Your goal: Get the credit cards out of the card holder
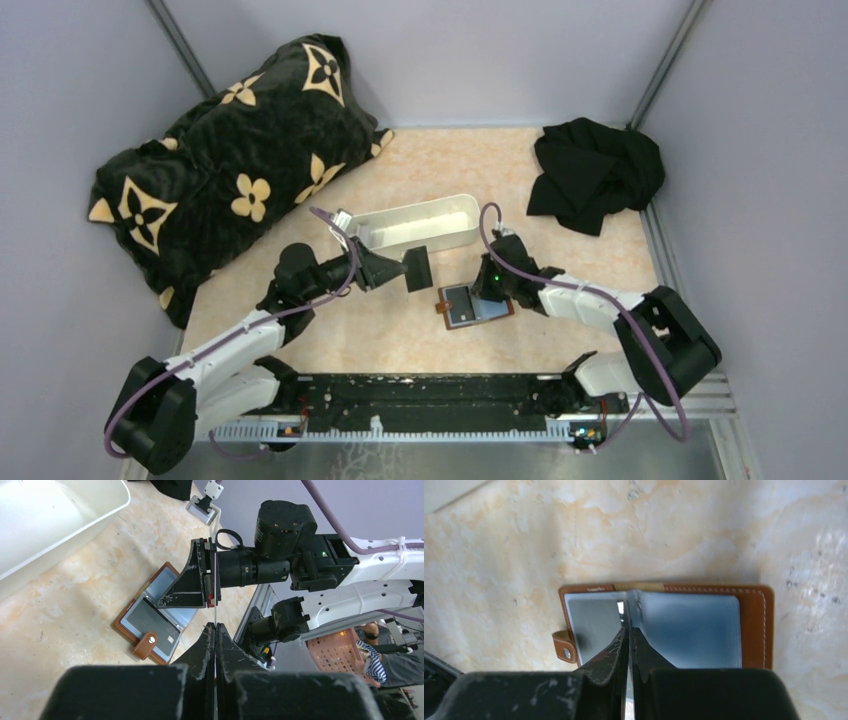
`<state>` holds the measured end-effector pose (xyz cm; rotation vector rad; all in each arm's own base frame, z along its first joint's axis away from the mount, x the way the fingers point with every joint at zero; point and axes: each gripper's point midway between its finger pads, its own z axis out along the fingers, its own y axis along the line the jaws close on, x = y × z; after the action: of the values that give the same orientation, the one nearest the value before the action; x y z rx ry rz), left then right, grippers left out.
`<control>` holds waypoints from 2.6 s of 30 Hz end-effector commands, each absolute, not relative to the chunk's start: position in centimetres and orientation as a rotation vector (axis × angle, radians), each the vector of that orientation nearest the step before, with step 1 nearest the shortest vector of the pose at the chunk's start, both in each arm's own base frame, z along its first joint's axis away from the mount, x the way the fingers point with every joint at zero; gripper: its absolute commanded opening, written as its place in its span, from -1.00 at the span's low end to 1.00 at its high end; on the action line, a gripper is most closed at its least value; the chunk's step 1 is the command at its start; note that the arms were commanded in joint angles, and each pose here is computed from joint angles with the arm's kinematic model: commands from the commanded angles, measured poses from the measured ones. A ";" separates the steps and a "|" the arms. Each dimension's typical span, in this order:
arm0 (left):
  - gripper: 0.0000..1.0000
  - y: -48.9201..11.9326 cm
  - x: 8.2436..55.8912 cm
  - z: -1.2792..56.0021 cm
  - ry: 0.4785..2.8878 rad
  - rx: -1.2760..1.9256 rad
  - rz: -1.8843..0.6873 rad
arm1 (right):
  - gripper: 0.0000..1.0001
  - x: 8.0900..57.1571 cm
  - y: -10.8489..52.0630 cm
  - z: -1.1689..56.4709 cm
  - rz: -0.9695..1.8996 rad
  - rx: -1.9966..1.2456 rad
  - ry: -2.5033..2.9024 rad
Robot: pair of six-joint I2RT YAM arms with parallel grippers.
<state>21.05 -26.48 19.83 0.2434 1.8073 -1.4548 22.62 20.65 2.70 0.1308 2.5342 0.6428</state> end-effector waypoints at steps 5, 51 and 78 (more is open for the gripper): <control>-1.00 -25.2 21.1 20.1 1.786 0.239 -1.384 | -0.89 26.0 23.4 9.3 0.791 0.029 2.348; -1.00 -27.9 20.2 23.7 1.565 0.364 -1.718 | -0.89 21.2 30.4 26.6 1.433 -0.293 1.707; 0.99 -18.7 26.8 22.2 1.875 -0.003 -0.830 | -1.00 35.0 36.6 22.8 0.776 -0.252 2.152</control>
<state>26.74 -21.02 24.44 0.0513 1.7820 -0.9808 33.58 35.18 24.45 -0.1815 2.0816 0.9066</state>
